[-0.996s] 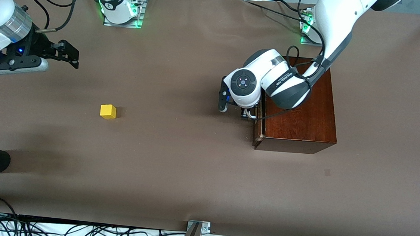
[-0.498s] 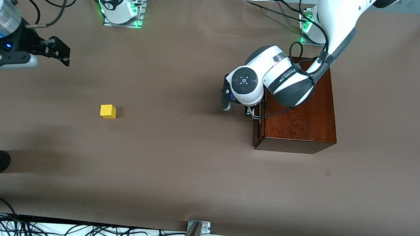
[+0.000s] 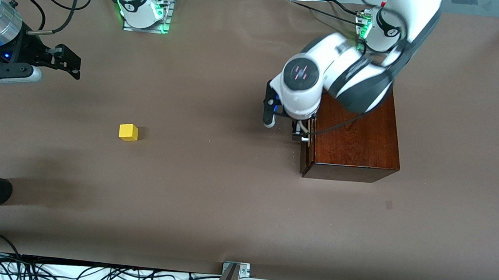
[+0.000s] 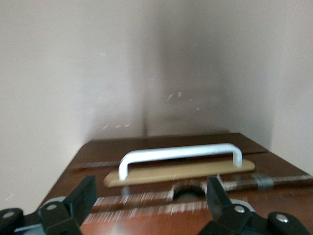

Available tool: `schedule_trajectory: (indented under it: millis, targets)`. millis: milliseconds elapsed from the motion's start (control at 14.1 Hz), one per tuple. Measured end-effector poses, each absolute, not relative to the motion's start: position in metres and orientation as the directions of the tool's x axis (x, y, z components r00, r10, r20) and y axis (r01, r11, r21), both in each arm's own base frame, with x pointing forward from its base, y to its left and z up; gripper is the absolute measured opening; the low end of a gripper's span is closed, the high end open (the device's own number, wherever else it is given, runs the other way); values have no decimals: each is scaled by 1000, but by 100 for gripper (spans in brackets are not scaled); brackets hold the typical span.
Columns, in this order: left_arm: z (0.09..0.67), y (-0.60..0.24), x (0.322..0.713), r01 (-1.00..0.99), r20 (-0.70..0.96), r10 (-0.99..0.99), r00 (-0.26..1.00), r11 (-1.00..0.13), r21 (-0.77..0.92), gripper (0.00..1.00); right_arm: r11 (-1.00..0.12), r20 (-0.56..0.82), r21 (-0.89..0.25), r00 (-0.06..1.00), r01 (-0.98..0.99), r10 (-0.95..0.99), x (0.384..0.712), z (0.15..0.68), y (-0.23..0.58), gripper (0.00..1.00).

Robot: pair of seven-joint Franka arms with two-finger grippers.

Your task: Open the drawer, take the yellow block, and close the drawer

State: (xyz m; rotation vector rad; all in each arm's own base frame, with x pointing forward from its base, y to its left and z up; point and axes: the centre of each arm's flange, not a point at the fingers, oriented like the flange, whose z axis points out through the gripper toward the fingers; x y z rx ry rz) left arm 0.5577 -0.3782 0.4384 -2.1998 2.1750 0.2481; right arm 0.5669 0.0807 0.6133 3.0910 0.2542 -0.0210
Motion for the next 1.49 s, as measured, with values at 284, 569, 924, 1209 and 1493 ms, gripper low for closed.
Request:
schedule_trajectory:
  millis: [284, 569, 924, 1209, 1493]
  targets:
    - [537, -285, 580, -983, -174, -969, 175, -182, 22, 100, -986, 1, 40, 987, 163, 163, 569, 616, 81, 100]
    - [580, -198, 601, -918, -182, -903, 390, -397, 1, 100, -986, 11, 41, 986, 163, 164, 570, 617, 81, 100]
    - [609, -100, 586, -591, -35, -590, 806, -807, -12, 100, -986, 20, 41, 986, 162, 163, 571, 617, 81, 100]
    - [626, -72, 554, -308, 18, -309, 951, -951, -25, 100, -986, 21, 41, 986, 162, 163, 571, 617, 81, 100]
    - [614, -71, 550, -135, 1, -135, 991, -991, -23, 100, -986, 20, 41, 986, 162, 163, 572, 617, 81, 100]
